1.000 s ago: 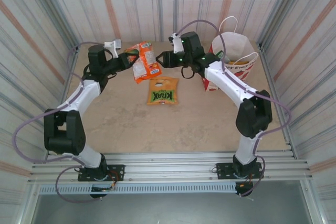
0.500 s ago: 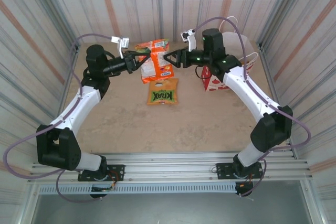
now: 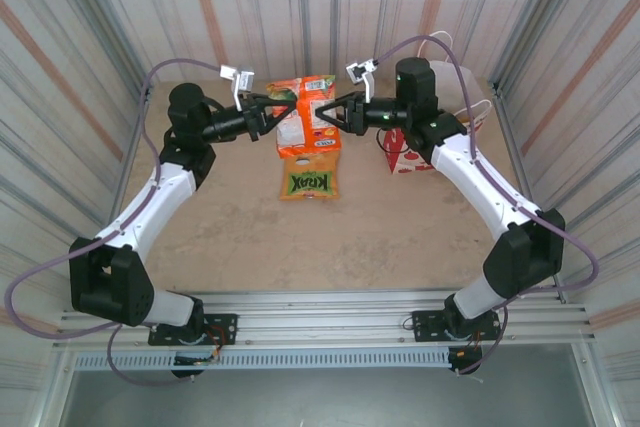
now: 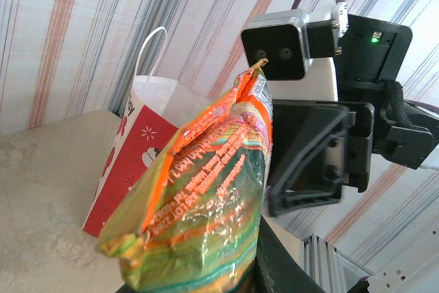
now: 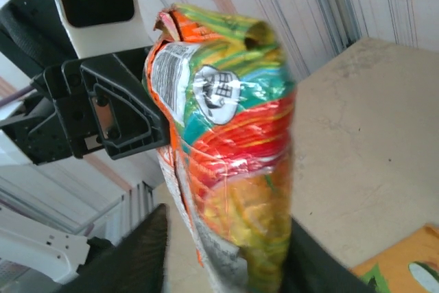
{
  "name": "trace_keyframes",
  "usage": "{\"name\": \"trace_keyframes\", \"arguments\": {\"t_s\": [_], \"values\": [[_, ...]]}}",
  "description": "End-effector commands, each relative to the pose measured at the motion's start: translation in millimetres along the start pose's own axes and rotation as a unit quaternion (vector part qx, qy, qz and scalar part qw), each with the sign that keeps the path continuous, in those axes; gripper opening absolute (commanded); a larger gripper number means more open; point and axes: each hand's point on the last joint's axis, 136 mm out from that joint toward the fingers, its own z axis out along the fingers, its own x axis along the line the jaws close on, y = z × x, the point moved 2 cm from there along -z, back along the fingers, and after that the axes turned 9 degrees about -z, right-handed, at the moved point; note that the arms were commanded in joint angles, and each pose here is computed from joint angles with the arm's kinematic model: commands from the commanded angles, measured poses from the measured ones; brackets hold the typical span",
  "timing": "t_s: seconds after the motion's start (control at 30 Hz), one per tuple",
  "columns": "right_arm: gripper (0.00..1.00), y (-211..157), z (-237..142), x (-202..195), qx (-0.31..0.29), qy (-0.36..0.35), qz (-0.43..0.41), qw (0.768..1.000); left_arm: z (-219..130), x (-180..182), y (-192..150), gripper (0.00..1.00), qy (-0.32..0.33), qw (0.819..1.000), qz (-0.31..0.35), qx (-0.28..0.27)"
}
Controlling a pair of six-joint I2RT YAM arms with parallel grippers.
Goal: Place the snacks into the paper bag
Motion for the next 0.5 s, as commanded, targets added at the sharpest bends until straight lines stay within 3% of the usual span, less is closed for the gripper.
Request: {"name": "trace_keyframes", "arguments": {"t_s": [0.0, 0.13, 0.23, 0.37, 0.47], "values": [[0.13, 9, -11, 16, -0.015, 0.015, -0.032, 0.999, -5, -36, 24, 0.15, -0.03, 0.998, 0.057, -0.025], [0.0, 8, -18, 12, -0.012, -0.005, -0.043, 0.999, -5, -33, 22, 0.3, -0.022, 0.997, 0.063, -0.026], [0.0, 9, -24, 12, -0.011, -0.015, -0.053, 0.998, -6, -30, 20, 0.4, -0.007, 0.997, 0.067, -0.028], [0.0, 14, -41, 7, -0.002, -0.047, -0.082, 0.996, -10, -22, 16, 0.62, 0.031, 0.996, 0.077, -0.024], [0.0, 21, -58, 0, 0.014, -0.08, -0.124, 0.989, -13, -10, 12, 0.67, 0.074, 0.993, 0.086, -0.016]]}}
